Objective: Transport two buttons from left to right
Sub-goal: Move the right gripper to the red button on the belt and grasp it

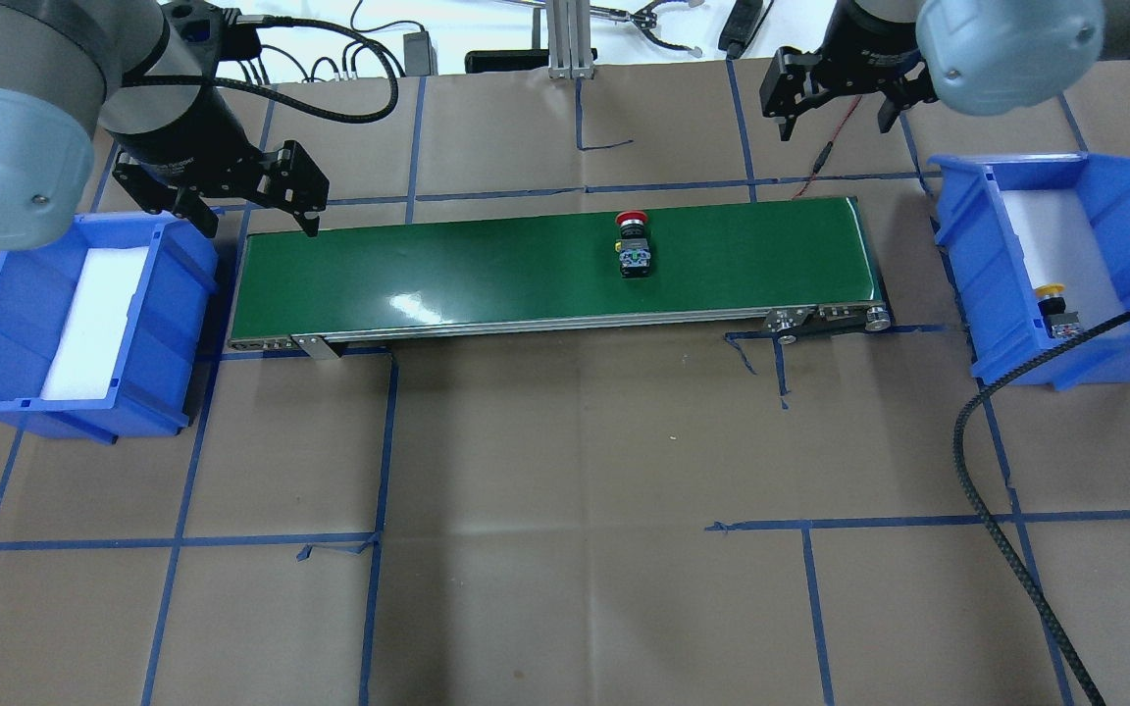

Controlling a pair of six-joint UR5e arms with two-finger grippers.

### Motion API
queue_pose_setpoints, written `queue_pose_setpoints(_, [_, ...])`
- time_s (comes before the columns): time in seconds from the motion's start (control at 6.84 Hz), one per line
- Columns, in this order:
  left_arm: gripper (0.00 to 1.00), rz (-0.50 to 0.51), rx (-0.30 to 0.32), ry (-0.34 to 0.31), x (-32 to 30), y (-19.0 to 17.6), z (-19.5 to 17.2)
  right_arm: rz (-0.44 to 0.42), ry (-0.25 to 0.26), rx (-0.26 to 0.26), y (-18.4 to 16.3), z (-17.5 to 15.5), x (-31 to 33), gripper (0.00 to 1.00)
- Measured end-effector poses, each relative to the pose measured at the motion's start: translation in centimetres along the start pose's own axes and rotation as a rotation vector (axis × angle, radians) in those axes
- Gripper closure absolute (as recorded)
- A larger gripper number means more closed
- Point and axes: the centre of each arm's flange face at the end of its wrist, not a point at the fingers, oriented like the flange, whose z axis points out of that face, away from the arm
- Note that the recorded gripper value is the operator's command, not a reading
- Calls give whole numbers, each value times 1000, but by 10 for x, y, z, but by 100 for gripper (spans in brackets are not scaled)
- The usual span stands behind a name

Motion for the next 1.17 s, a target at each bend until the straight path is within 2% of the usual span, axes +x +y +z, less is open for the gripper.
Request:
queue_pose_setpoints(0.29, [0, -15, -1, -1, 0, 0, 0, 4, -3, -38, -6, 27, -10, 1])
queue_pose_setpoints(0.73, [0, -71, 0, 18, 2, 0, 0, 5, -11, -33, -22, 69, -17, 1])
queue_pose_setpoints(1.17, [0, -75, 1, 20, 2, 0, -1, 4, -20, -59, -15, 87, -20, 1])
